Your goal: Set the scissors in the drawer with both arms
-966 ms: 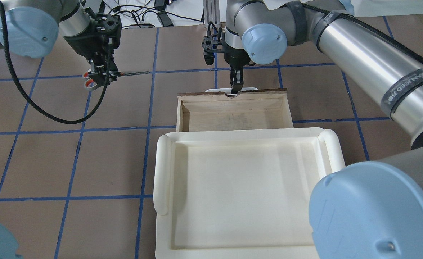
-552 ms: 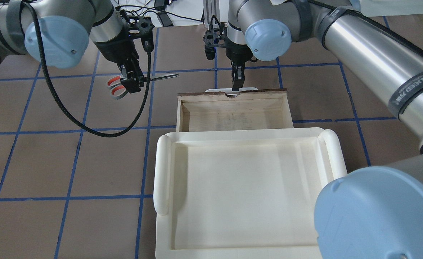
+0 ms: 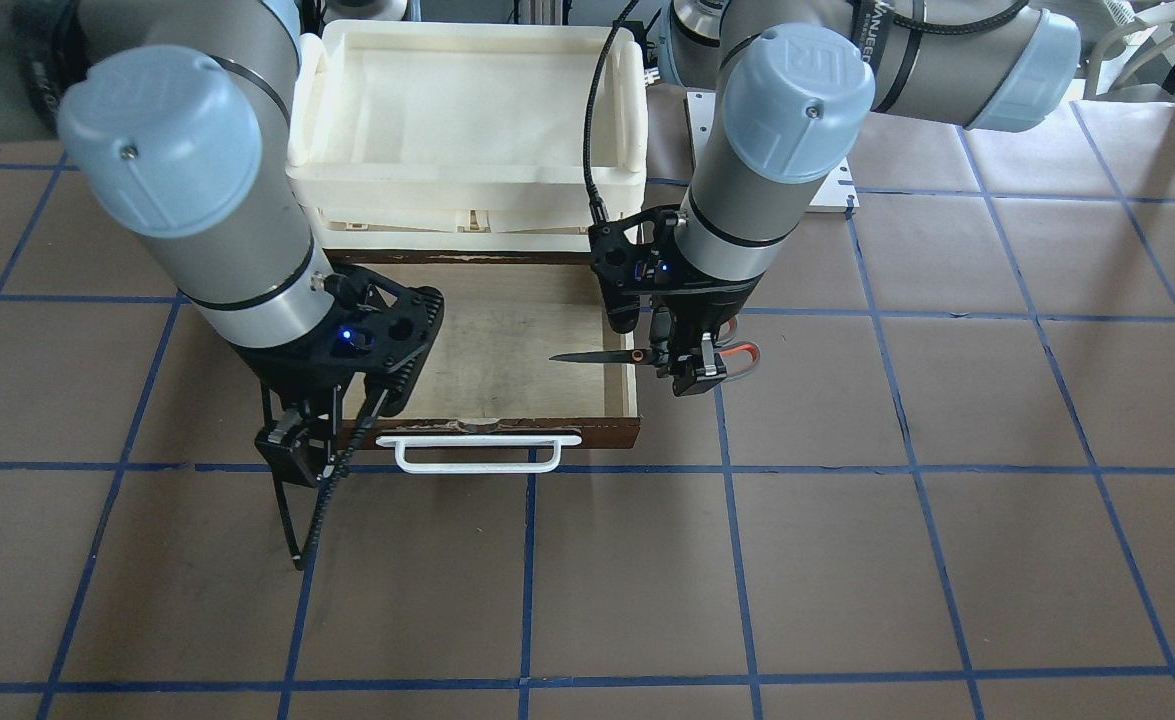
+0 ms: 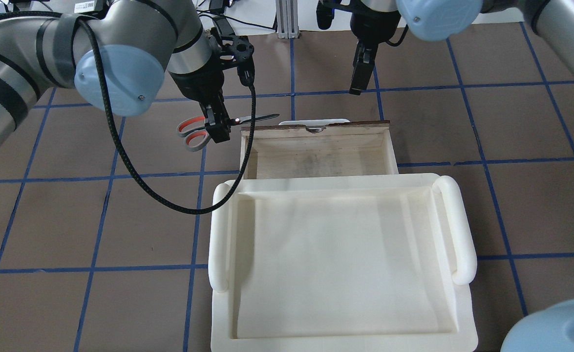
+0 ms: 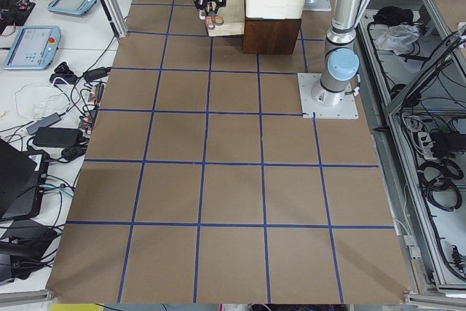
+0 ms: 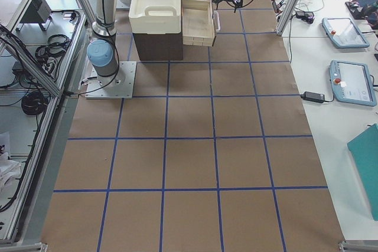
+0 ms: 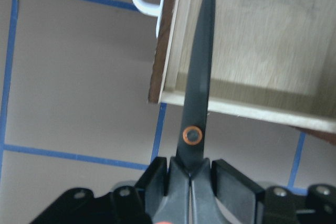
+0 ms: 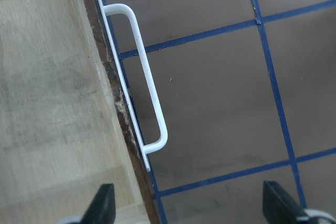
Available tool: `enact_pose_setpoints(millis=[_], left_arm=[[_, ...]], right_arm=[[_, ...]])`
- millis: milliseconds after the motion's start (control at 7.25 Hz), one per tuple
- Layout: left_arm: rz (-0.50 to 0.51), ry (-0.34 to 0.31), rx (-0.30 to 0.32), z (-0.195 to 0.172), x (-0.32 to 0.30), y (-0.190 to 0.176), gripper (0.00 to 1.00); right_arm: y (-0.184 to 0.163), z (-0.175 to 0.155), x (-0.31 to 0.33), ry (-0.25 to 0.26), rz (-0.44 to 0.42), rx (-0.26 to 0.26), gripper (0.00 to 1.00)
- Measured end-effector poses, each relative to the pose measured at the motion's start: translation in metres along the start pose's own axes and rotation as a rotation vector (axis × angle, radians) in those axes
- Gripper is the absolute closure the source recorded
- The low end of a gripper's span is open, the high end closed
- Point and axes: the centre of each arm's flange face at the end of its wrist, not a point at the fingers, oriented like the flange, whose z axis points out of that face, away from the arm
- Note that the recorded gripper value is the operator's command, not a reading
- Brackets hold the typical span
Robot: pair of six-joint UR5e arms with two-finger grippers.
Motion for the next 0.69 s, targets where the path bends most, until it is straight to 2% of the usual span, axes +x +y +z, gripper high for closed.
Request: enact_pose_setpoints(millis=[414,690], left_arm=[[-0.059,-0.03,0.017,0.01,0.035,-0.056,0.76],[-0.058,-0.038,0.023,0.029,0.051,-0.088,0.76]], right_arm=[[0.043,-0.065,-0.026,0.023,0.375,0.004,0.0],[0.055,-0.086,-0.038,0.034,0.666,0.011,0.0]])
